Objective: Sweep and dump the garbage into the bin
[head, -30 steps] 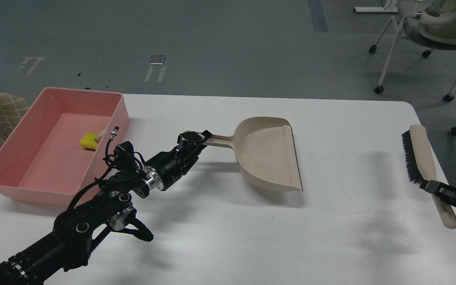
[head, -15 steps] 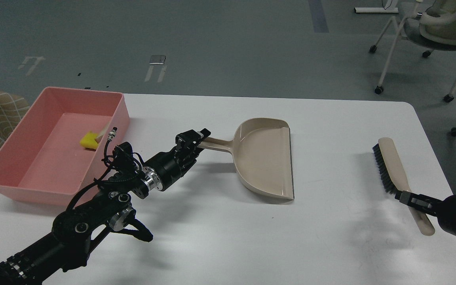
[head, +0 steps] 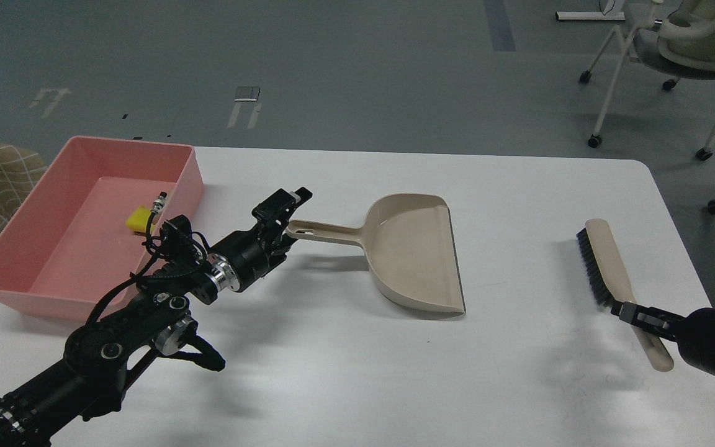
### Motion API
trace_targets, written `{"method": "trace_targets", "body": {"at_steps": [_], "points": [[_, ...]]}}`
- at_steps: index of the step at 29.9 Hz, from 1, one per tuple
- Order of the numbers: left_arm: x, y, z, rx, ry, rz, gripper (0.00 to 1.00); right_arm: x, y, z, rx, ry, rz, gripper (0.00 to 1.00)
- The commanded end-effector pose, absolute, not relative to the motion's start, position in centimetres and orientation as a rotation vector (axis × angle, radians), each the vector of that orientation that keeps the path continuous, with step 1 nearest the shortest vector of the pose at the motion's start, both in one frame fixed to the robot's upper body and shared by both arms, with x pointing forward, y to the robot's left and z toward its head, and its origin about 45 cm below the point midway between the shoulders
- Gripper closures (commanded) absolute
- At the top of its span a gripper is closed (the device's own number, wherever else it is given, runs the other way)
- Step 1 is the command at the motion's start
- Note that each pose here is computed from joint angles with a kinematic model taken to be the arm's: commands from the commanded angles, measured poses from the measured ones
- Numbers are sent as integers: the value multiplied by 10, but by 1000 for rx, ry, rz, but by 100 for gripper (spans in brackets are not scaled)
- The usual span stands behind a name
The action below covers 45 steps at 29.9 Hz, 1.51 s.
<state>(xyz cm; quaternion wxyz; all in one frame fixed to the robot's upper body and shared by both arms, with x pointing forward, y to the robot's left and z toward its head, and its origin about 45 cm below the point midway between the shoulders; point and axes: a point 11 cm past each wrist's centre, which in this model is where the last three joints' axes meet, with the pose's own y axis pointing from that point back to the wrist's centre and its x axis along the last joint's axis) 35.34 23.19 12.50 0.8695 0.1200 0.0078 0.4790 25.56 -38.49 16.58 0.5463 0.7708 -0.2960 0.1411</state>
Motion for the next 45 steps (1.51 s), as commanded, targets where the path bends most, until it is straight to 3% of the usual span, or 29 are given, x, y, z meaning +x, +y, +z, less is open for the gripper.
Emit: {"method": "trace_targets", "body": {"at_steps": [1,10,13,14,17,23,27,32,38,45], "points": [[356,243,128,259,5,1019,2,255,-383,164,1834,-704,328,56],[367,273,145,205,52,1098,2,260,-383,172,1841,-730,345,41],[376,296,161,194,25,1144,2,273,-389,192,1834,-801,389,19],[381,305,171,162,28,1171,2,280,-396,204,1822,-857,410,6],[387,319,189,98,43,1195,2,293,-408,227,1818,-1004,436,0],[397,341,213,38,43,1240,2,311,-417,257,1896,-1389,424,0],[403,353,229,-43,56,1285,2,326,-398,239,2032,-1682,275,0],[408,368,245,-158,90,1347,2,352,-372,253,2199,-1937,154,0],[411,388,262,-321,151,1413,2,403,-339,269,2395,-2146,-85,0],[413,387,255,-410,236,1434,2,418,-315,281,2626,-2218,-365,0]]}}
